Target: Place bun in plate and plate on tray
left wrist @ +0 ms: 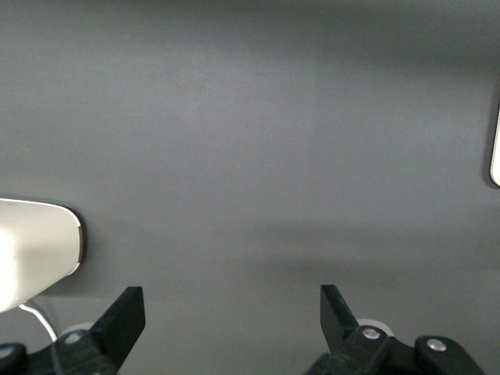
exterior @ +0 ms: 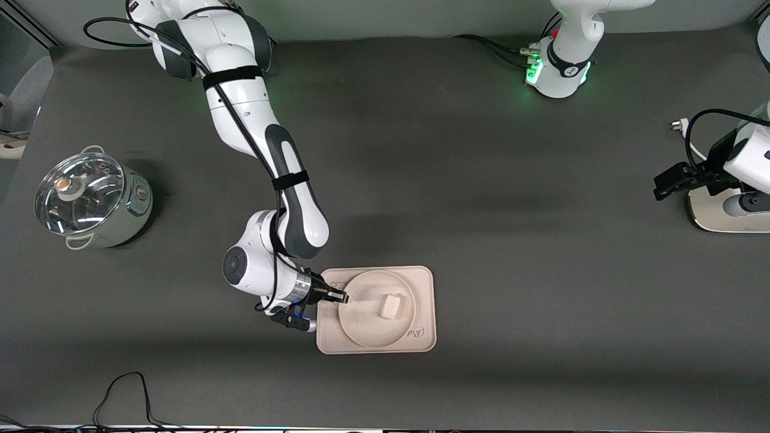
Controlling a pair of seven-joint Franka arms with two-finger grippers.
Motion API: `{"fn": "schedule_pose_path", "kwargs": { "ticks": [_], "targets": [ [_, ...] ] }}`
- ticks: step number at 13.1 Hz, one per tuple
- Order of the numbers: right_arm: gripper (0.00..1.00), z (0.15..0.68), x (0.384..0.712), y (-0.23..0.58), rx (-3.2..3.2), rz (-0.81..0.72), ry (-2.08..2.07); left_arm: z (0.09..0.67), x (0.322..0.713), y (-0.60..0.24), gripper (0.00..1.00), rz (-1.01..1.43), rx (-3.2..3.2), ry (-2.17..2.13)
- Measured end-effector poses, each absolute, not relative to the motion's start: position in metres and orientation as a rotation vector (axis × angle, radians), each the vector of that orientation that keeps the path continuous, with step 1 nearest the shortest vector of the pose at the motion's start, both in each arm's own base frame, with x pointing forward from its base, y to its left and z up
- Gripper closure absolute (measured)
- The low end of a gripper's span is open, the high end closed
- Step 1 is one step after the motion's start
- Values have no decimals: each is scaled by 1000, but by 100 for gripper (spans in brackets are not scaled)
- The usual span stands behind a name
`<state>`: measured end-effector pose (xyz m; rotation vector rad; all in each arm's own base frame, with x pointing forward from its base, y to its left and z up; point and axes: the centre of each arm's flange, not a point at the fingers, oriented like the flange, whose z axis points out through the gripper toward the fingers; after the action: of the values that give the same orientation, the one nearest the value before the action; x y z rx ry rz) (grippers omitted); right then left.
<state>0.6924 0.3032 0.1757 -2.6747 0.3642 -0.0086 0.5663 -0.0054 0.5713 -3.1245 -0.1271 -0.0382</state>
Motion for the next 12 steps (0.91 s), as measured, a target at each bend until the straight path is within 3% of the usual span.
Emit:
{"fn": "schedule_pose_path", "kwargs": {
  "ticks": [3, 6, 9, 12],
  "targets": [
    [31, 193, 696, 304, -2698, -40, 292, 572, 567, -7, 0, -48, -3123, -122],
    [0, 263, 697, 293, -2857, -33, 79, 576, 568, -9, 0, -90, -3120, -114],
    [0, 380, 682, 252, -3017, 75, -81, 582, 563, -10, 0, -109, -3120, -110],
    [0, 506, 640, 208, -3129, 134, -186, 582, 561, -9, 0, -106, -3120, -112]
  ]
}}
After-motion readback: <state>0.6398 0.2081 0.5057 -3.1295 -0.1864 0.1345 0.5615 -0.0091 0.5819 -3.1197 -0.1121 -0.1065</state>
